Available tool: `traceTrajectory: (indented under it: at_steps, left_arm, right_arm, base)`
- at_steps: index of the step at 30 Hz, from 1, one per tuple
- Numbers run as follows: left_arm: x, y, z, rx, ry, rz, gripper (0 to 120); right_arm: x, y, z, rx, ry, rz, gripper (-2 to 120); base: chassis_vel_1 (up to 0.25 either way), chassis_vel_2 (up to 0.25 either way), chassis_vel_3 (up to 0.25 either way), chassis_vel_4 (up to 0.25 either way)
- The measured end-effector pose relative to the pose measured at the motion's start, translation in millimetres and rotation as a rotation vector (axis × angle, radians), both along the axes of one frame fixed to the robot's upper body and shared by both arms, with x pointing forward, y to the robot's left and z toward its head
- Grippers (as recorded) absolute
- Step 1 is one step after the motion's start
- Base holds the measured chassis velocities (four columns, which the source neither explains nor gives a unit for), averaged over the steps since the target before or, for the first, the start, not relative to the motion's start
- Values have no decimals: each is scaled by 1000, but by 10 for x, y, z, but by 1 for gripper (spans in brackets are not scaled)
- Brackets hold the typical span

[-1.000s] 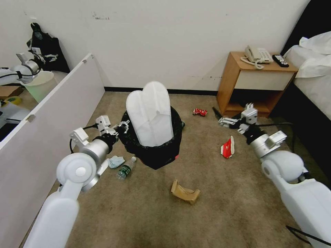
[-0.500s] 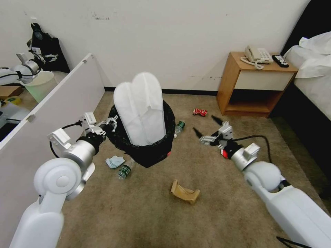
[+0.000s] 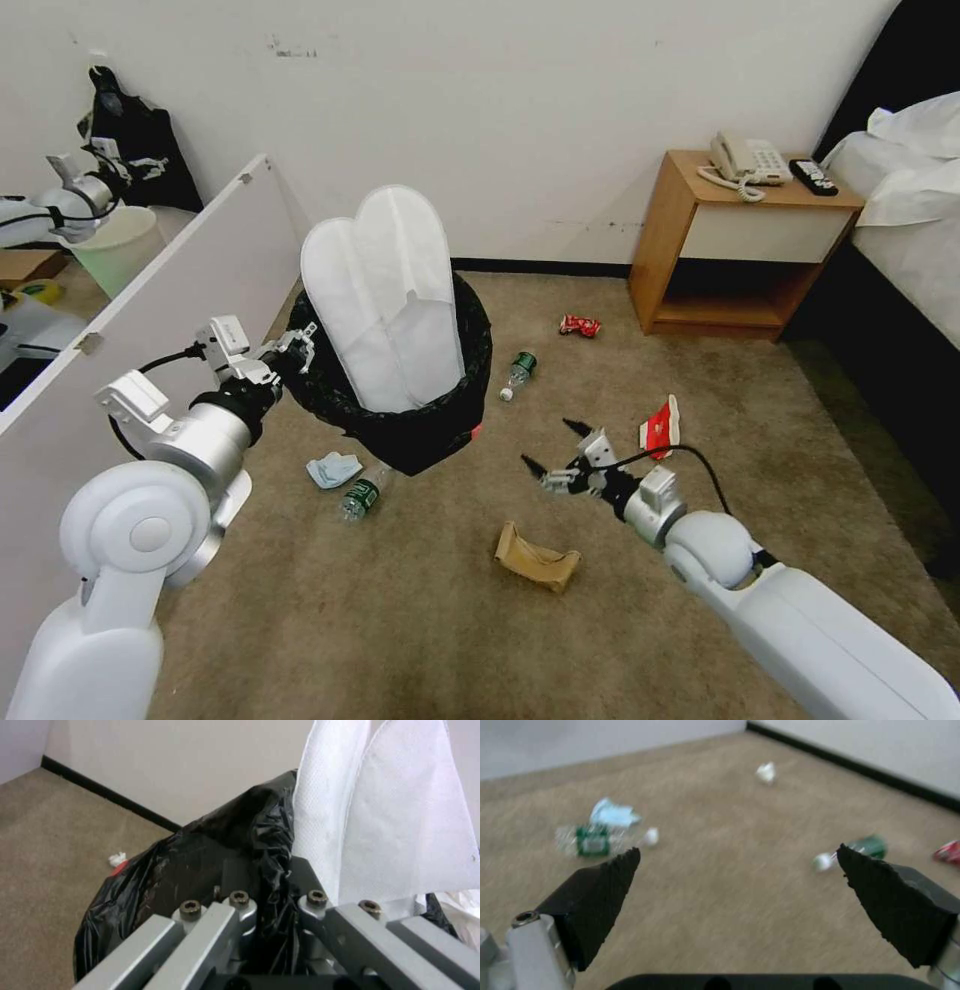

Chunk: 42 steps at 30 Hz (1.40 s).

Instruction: Pick up the trash bin, then pick up the garbage from the floor and place it into the trash bin.

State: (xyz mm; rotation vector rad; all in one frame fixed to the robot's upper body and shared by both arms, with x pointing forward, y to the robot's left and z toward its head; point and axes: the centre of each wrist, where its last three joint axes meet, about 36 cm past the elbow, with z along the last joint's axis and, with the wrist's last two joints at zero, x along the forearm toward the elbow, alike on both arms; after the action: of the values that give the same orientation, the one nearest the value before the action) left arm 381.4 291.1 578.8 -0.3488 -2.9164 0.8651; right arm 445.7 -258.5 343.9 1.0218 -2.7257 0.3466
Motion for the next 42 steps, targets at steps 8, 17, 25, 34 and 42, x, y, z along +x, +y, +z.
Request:
traceTrajectory:
  at_steps: [8, 17, 25, 34, 42]
  left_arm:
    - [17, -24, -11, -12, 0, -12, 3]
    - [46, -13, -27, -19, 7, -17, 3]
    - [62, -25, -40, -22, 11, -22, 3]
    - [104, -72, -128, -30, 33, -34, 3]
    - [131, -70, -151, -31, 37, -36, 3]
  right_arm:
    - [-91, 36, -404, -86, 124, 12, 100]
    - [-182, -6, -627, -172, 210, 28, 100]
    - [-299, -27, -719, -252, 290, 40, 100]
    - [-280, 8, -776, -305, 359, 68, 100]
    - [-238, 10, -898, -325, 373, 77, 100]
  base:
    - [0, 0, 0, 0]
    - [0, 0, 0, 0]
    - [0, 0, 0, 0]
    - [0, 0, 0, 0]
    - [0, 0, 0, 0]
